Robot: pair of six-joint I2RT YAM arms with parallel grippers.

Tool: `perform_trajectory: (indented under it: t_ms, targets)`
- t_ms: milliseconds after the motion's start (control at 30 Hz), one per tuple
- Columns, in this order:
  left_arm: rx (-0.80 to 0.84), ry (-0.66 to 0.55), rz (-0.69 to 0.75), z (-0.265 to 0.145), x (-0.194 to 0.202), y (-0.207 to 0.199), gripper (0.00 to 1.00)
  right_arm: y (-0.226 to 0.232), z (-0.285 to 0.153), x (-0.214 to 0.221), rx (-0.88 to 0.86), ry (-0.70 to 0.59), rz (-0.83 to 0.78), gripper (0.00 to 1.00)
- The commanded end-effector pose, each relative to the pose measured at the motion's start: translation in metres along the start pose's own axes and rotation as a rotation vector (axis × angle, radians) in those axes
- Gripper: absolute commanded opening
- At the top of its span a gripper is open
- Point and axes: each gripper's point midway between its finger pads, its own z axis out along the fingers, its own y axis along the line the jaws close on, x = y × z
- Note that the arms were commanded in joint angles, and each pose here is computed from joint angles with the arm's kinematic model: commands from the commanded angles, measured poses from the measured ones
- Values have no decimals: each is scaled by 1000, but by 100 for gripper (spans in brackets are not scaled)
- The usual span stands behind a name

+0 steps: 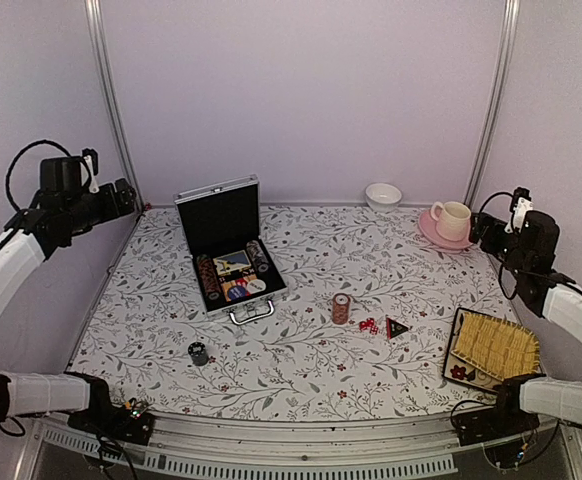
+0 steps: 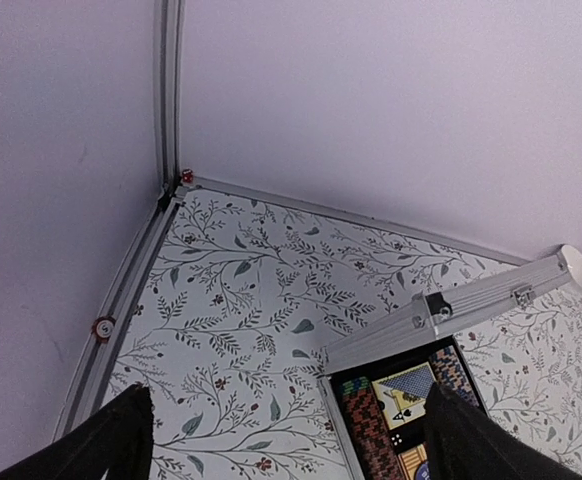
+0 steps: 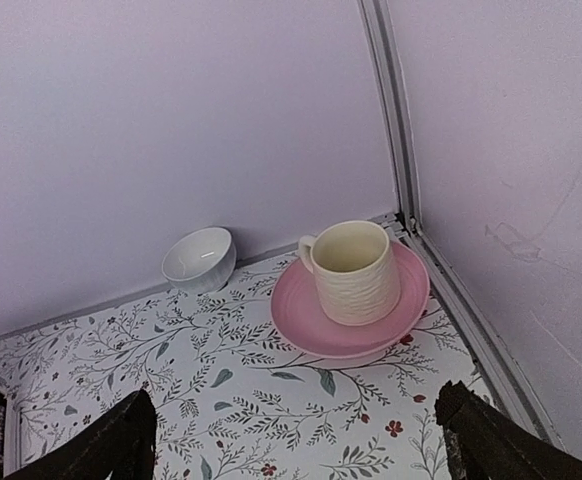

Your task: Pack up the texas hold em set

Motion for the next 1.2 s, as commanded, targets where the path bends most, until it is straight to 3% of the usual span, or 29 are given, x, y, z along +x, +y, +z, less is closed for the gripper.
perform_trajectory:
  t_ms: [0,233,400,533,667,1000,1167]
  targets:
    - [64,47,76,11,-3,-24,94,34,18,22,-30,193,-88,99]
    - [184,11,122,17,-3,-59,94,122,15,65,-219,377,-150,99]
    - [167,-123,141,1,-1,-46,97,188,5,129,-340,560,-156,99]
    - [173,-156,242,-10,-7,-46,97,238,-14,167,-410,650,-226,100]
    - [99,-153,266,-11,-10,-34,97,277,-41,200,-468,725,-290,93]
    - [63,-154,267,-13,-8,-26,97,266,-42,241,-332,815,-334,85]
    - [67,-147,274,-11,-6,-27,97,265,-44,258,-318,835,-377,76]
